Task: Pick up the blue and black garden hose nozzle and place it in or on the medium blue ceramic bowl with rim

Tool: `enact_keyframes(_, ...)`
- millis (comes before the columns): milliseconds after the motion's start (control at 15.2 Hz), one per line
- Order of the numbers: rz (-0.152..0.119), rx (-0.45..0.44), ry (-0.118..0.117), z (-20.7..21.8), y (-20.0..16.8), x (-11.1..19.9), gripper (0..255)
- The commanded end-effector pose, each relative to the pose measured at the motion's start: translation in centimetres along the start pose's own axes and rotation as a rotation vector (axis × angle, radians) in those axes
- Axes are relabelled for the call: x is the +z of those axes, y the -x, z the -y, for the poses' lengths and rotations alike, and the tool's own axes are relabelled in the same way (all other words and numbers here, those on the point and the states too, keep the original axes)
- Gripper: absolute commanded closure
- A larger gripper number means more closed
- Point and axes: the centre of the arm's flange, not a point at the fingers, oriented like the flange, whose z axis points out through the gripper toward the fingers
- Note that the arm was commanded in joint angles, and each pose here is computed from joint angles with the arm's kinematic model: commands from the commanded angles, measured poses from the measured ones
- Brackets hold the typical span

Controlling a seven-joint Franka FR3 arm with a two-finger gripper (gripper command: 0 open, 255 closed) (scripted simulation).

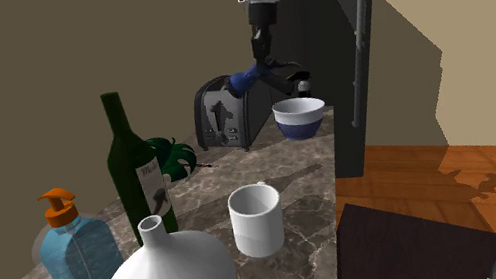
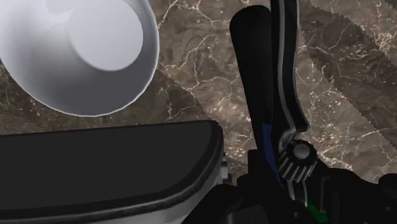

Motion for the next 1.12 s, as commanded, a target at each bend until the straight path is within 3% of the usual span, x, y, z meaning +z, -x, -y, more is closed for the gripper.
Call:
enact_keyframes(0,-0.001,-0.001,0.000,-2.2,0.8,-0.4,255)
enact_keyframes(858,-0.001,-0.001,0.000,-18.1,7.5,-3.8,255)
enact_keyframes(1056,-0.001,-0.001,0.000,-18.1,7.7,-2.2,255)
